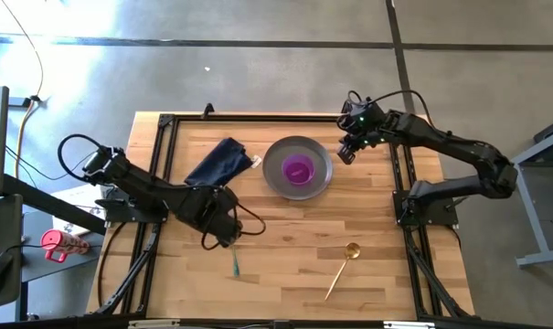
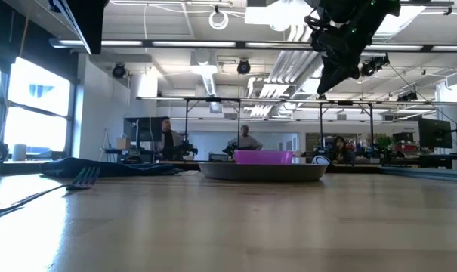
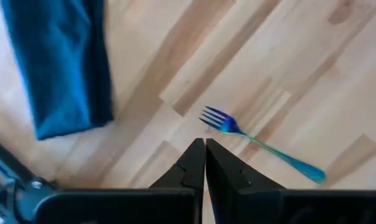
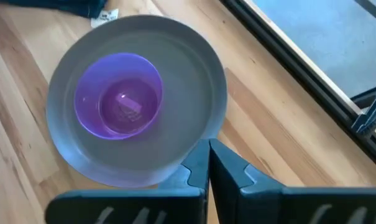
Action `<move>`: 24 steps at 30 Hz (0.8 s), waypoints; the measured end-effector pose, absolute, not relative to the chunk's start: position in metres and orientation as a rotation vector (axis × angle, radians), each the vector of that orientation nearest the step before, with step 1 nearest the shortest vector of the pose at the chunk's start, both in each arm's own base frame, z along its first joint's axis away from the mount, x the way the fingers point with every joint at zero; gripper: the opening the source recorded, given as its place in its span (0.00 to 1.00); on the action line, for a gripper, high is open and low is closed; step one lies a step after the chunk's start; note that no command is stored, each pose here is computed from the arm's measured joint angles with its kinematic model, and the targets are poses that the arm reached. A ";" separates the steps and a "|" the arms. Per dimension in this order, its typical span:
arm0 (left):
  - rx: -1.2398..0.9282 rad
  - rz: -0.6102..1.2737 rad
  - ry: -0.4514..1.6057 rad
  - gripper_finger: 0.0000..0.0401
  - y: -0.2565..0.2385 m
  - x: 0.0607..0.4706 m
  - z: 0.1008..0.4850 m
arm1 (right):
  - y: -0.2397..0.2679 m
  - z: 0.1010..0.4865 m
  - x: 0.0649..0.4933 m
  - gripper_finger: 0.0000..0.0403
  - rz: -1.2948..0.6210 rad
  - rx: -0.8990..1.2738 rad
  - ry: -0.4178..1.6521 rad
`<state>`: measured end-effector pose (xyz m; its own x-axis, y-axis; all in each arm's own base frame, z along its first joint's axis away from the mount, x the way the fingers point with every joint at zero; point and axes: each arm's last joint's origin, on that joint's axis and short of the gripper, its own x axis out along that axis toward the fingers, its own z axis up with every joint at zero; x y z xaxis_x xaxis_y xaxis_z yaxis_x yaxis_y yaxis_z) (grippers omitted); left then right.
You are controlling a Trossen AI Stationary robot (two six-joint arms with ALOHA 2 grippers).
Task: Set table place
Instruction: Put the blue fork to the right of gray plate
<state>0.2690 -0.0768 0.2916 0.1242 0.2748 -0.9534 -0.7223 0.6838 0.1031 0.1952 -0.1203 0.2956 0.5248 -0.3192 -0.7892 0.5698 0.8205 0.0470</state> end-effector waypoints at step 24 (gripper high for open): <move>-0.920 1.081 1.278 0.35 -0.128 0.318 0.202 | -0.125 0.313 0.189 0.00 -0.572 0.126 0.762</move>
<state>0.3179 -0.1275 0.2021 -0.0239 0.1038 -0.9943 -0.9632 0.2639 0.0507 0.1894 -0.1250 0.3132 0.5802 -0.4437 -0.6830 0.5323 0.8413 -0.0943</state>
